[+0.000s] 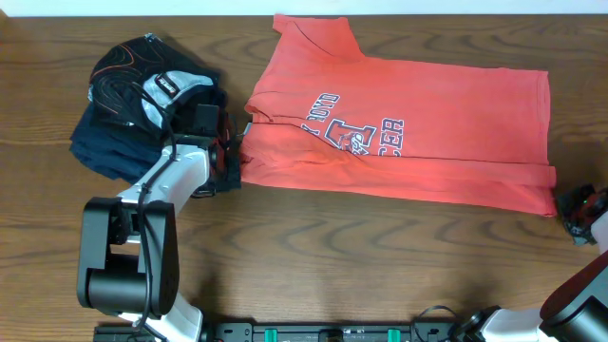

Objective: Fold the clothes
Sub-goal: 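Grasp the shirt's lower right hem with the right gripper and adjust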

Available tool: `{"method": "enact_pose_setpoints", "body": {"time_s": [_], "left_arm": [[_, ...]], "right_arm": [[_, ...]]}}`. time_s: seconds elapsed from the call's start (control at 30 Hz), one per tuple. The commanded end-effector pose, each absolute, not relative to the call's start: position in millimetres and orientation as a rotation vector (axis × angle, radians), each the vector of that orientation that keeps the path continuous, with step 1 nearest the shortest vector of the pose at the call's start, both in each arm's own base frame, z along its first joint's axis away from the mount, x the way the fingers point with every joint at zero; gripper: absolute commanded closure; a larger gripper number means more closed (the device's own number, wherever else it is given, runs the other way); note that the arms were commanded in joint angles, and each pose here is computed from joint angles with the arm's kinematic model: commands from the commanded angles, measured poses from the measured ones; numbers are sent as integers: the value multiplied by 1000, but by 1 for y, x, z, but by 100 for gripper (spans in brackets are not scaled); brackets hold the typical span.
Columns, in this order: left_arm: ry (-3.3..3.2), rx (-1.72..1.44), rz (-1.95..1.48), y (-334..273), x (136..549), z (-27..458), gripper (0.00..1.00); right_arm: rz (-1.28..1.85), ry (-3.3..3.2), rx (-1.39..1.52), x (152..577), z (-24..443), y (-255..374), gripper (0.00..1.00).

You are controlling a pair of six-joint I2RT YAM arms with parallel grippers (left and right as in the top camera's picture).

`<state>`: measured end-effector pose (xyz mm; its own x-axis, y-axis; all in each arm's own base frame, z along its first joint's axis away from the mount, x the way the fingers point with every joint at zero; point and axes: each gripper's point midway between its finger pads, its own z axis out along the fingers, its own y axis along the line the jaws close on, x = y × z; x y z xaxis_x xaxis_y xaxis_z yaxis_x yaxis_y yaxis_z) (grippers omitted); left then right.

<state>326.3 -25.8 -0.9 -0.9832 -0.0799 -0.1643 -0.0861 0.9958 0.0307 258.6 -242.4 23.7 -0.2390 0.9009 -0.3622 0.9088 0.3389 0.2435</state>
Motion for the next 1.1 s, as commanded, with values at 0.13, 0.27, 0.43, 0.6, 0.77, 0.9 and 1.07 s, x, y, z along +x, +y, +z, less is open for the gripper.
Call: {"method": "enact_pose_setpoints", "body": {"time_s": [0.13, 0.27, 0.43, 0.6, 0.77, 0.9, 1.07], "left_arm": [[3004, -129, 30, -28, 321, -5, 94], [3022, -125, -52, -37, 317, -4, 83], [3027, -113, -234, -58, 316, -1, 62], [2999, -108, -248, -60, 322, 0, 50], [2967, -105, -253, -61, 331, -2, 50], [2948, -101, -255, -61, 336, -4, 44], [2916, -96, -259, -62, 344, -2, 62]], "right_arm": [[43, 2223, 1498, 271, 41, -246, 74], [117, 2358, 1626, 242, 26, -213, 56], [15, 2440, 1739, 209, 13, -203, 54], [47, 2379, 1727, 220, 12, -207, 54], [45, 2371, 1721, 222, 13, -209, 56], [49, 2373, 1723, 222, 13, -208, 56], [67, 2373, 1719, 223, 13, -207, 56]]}}
